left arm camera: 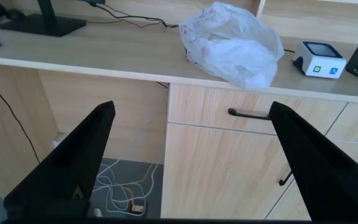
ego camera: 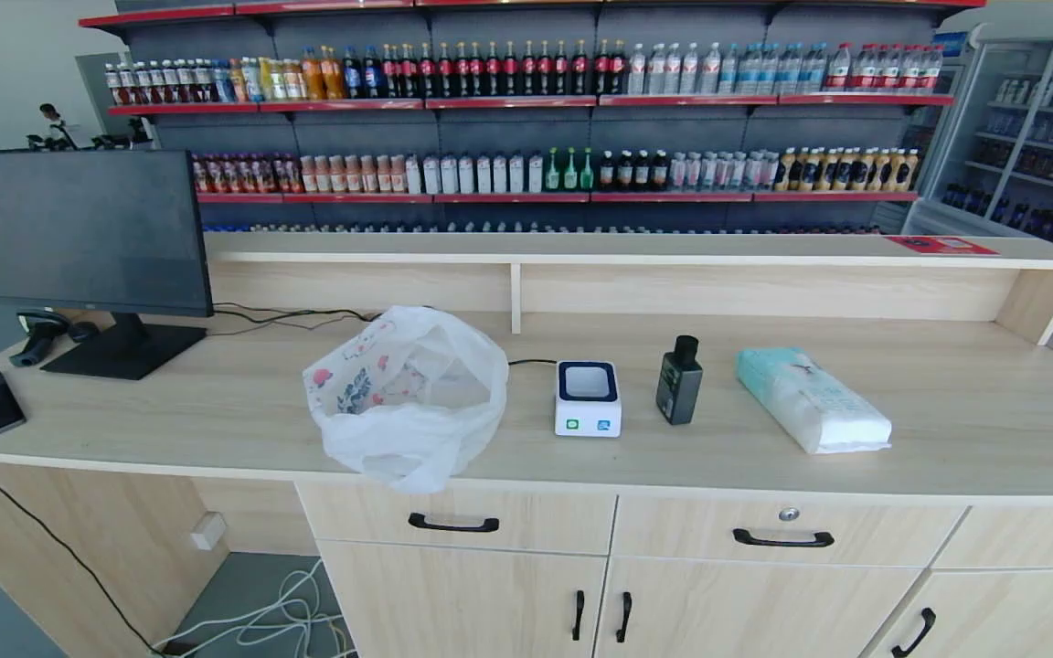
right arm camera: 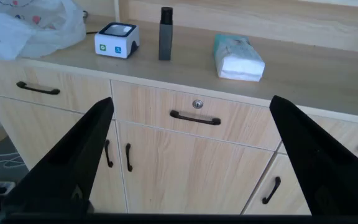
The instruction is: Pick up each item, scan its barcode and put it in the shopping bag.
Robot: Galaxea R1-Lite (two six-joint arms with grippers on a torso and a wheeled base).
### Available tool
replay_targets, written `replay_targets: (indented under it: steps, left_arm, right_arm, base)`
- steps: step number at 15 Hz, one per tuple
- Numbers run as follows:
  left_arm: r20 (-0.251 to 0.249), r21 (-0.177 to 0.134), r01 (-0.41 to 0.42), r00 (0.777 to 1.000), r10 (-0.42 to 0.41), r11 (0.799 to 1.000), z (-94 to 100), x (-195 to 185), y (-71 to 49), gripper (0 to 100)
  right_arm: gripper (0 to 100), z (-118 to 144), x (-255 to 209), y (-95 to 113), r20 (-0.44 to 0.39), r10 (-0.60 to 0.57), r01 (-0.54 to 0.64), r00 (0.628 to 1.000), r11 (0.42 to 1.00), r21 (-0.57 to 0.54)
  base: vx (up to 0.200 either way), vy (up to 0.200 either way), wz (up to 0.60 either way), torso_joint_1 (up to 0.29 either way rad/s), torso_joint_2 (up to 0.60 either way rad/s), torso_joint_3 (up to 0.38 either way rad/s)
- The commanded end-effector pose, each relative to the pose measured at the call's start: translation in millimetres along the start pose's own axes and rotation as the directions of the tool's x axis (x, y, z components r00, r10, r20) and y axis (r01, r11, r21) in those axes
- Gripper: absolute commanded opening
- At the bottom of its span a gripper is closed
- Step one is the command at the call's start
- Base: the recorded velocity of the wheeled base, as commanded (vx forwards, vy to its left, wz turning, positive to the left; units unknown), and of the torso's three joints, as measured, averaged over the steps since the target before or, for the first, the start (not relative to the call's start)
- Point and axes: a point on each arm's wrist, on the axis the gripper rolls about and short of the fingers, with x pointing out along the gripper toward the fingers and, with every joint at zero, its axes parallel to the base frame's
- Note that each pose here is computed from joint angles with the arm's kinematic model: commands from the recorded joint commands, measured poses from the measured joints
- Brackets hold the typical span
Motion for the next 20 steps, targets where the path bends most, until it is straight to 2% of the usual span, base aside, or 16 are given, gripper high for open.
replay_targets:
  steps: [1, 18, 20]
  left_arm:
    - [-0.001, 0.001, 0.001, 1.0, -0.001, 1.0, -0.1, 0, 0.0, 100]
    - [-0.001, 0.003, 0.001, 1.0, -0.001, 1.0, -0.1, 0, 0.0, 100]
    - [-0.001, 0.003, 0.001, 1.0, -0.001, 1.0, -0.1, 0, 0.0, 100]
  right_arm:
    - [100, 0, 0, 0, 0.0, 0.001, -0.001, 1.0, 1.0, -0.001]
    - [100, 1, 0, 1, 0.009, 0.037, -0.037, 0.999, 0.998, -0.058]
    - [100, 13, -3, 0, 0.04, 0.03, -0.027, 0.999, 0.998, -0.065]
  base:
    - [0.0, 0.0, 0.0, 0.0, 0.0, 0.0]
    - [0.0, 0.0, 0.0, 0.0, 0.0, 0.0]
    - [0.0, 0.0, 0.0, 0.0, 0.0, 0.0]
